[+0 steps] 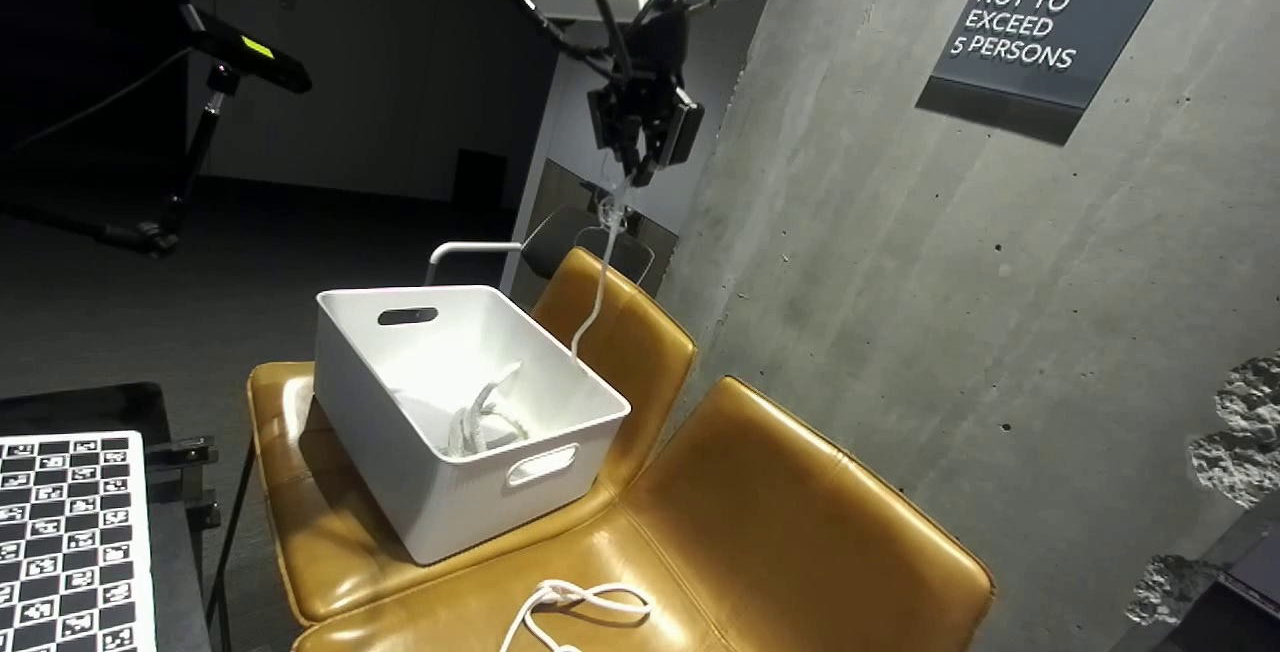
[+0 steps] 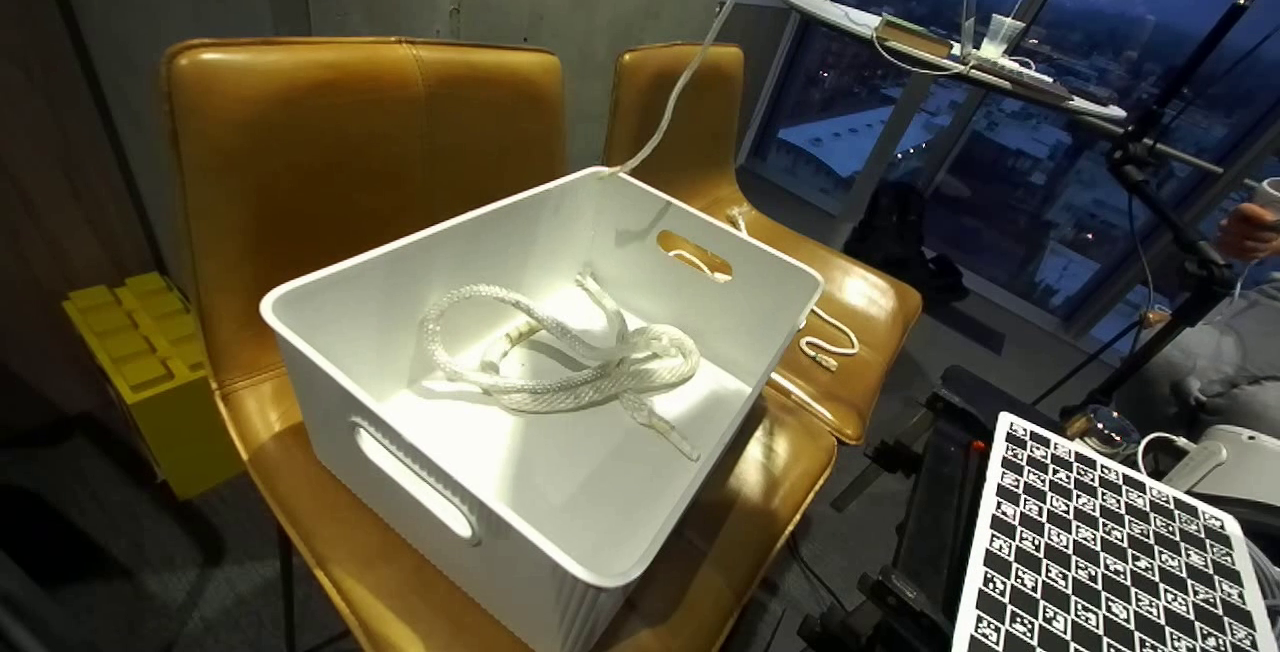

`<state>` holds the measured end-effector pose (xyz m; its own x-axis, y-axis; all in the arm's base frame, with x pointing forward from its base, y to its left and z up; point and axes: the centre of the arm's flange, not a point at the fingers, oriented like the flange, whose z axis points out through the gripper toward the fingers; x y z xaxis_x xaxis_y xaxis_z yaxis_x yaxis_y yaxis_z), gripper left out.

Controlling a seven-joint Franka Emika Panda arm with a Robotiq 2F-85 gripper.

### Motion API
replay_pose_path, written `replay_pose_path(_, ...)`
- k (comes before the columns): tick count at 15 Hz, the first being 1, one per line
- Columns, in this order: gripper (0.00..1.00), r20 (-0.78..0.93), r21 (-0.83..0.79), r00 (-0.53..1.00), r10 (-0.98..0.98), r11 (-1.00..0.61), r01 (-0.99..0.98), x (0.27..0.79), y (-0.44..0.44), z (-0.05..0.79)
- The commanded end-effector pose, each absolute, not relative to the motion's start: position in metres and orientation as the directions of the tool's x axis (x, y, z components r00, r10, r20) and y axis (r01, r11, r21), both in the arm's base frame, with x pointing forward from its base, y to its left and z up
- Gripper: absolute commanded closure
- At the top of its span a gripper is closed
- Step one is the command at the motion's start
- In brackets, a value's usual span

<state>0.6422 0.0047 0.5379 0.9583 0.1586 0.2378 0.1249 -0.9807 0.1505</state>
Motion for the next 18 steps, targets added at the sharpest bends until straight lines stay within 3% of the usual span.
replay_pose_path(1,0.97,0.220,0.114,0.961,0.165,-0.983,0.143,0.630,0.026,0.499)
replay_pose_path(2,0.97,0.211,0.116,0.963,0.169,-0.982,0.147,0.631,0.028,0.486)
replay_pose_path(3,0.84,0.200,0.117,0.965,0.170,-0.982,0.148,0.632,0.028,0.475)
replay_pose_path(4,0.63,0.185,0.117,0.969,0.164,-0.983,0.144,0.632,0.025,0.461)
replay_pose_path(7,0.53,0.149,0.118,0.977,0.156,-0.983,0.139,0.628,0.009,0.422)
replay_pose_path(14,0.02,0.068,0.098,0.994,0.088,-0.992,0.081,0.609,-0.087,0.351)
replay_pose_path(18,0.00,0.022,0.095,0.999,0.035,-0.995,0.033,0.608,-0.153,0.320)
